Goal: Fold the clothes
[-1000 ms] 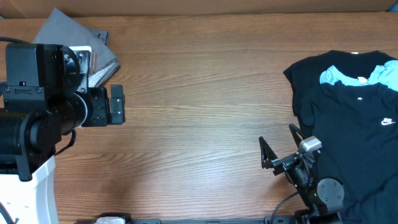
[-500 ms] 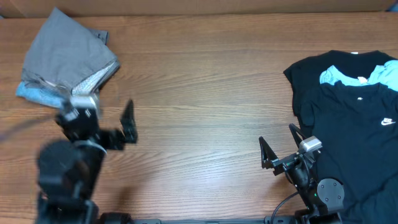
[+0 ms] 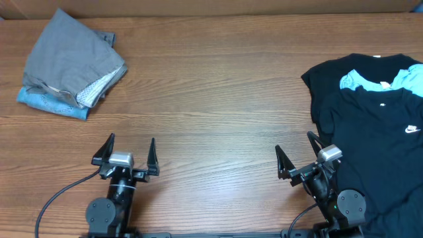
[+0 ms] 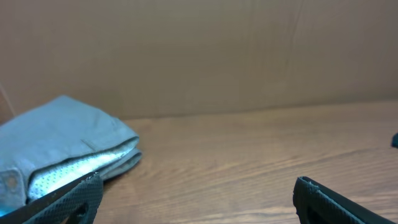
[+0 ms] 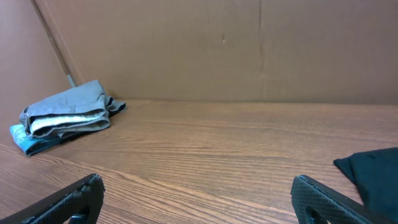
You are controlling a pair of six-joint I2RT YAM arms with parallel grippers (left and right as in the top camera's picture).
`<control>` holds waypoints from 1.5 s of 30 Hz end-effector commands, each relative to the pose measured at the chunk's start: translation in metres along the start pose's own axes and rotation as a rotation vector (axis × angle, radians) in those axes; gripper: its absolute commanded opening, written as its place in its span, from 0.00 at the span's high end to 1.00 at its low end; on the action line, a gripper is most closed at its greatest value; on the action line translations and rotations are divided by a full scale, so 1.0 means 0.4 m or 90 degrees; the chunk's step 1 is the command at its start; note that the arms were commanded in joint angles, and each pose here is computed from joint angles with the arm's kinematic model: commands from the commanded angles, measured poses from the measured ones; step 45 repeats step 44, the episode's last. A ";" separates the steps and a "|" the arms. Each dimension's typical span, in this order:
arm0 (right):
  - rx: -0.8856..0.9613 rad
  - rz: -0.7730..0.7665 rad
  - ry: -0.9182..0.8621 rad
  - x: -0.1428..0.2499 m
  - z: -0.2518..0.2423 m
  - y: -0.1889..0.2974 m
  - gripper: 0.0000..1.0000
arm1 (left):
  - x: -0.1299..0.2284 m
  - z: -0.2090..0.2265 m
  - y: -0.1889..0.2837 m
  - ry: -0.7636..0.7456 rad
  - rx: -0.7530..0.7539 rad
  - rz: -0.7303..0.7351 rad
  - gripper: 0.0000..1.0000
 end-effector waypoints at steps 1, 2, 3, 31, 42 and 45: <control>0.004 -0.002 0.001 0.005 -0.002 0.000 0.00 | 0.058 0.013 -0.004 -0.011 -0.014 0.043 0.00; 0.004 -0.002 0.001 0.005 -0.002 0.000 0.00 | 0.065 0.018 -0.004 -0.010 -0.028 0.052 0.00; 0.004 -0.002 0.001 0.005 -0.002 0.000 0.00 | 0.065 0.019 -0.004 -0.010 -0.031 0.053 0.00; 0.004 -0.002 0.001 0.005 -0.002 0.000 0.00 | 0.066 0.020 -0.004 -0.010 -0.031 0.053 0.00; 0.004 -0.002 0.001 0.005 -0.002 0.000 0.00 | 0.066 0.020 -0.004 -0.010 -0.031 0.053 0.00; 0.004 -0.002 0.001 0.005 -0.002 0.000 0.00 | 0.066 0.020 -0.004 -0.010 -0.031 0.053 0.00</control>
Point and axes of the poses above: each gripper's point midway between its finger pads, its own y axis back along the fingers, its own z axis along the line the jaws close on, x = y × z, the point moved 8 cm from there along y, back along the fingers, and after that the axes turned 12 degrees about y, right-handed, at the moved point
